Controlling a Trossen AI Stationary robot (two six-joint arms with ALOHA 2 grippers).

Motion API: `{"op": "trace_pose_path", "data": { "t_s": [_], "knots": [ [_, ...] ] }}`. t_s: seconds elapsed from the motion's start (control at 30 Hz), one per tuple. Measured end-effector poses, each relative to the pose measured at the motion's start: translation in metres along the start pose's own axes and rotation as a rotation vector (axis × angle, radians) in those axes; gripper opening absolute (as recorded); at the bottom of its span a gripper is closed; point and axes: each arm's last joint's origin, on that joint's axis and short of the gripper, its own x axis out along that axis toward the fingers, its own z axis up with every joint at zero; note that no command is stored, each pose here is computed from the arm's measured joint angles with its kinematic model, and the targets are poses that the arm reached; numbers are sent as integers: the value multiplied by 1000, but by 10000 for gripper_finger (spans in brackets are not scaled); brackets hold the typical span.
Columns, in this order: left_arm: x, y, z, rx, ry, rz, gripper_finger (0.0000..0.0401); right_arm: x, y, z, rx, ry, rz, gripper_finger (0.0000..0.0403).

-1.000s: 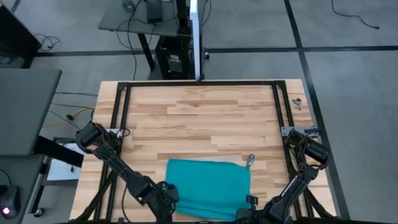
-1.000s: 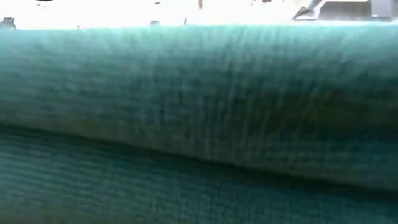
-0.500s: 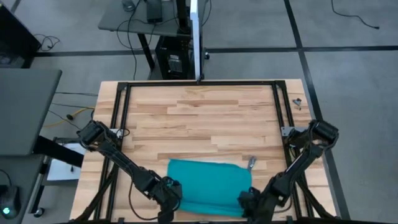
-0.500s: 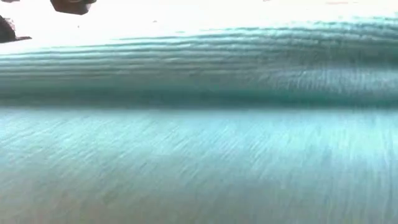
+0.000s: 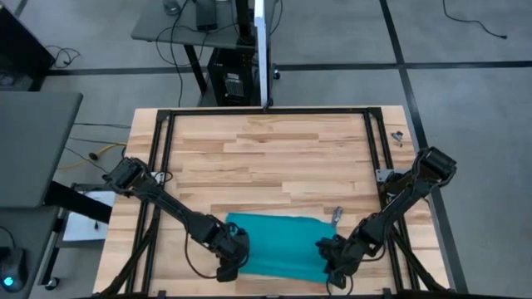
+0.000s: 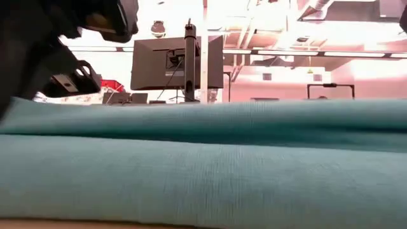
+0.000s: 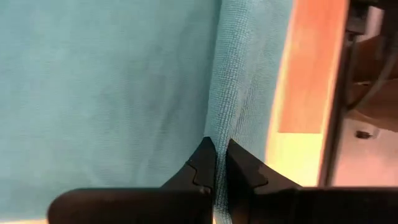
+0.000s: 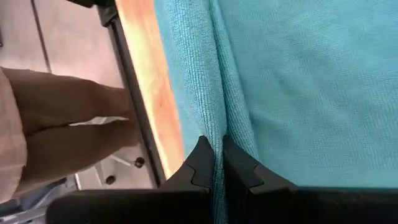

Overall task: Roll towel
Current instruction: Fold the towel

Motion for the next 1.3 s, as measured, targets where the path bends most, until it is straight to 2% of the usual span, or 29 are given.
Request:
{"op": "trace_pose_path", "data": {
  "t_s": [0.2, 0.73, 0.9, 1.1, 1.3],
  "knots": [
    [-1, 8, 3, -27, -12, 65, 0, 2, -13, 7, 8, -8, -38, 0],
    [-1, 12, 5, -39, -42, 112, 4, 2, -20, 18, 22, -2, -59, 3],
    [-1, 14, 5, -45, -61, 145, 27, 2, -22, 18, 57, -1, -71, 34],
    [-2, 15, 5, -39, -63, 167, 81, 2, -24, 17, 100, 7, -95, 88],
    [-18, 14, 11, -5, -37, 237, 114, -16, -19, 20, 114, -6, -70, 142]
  ]
}}
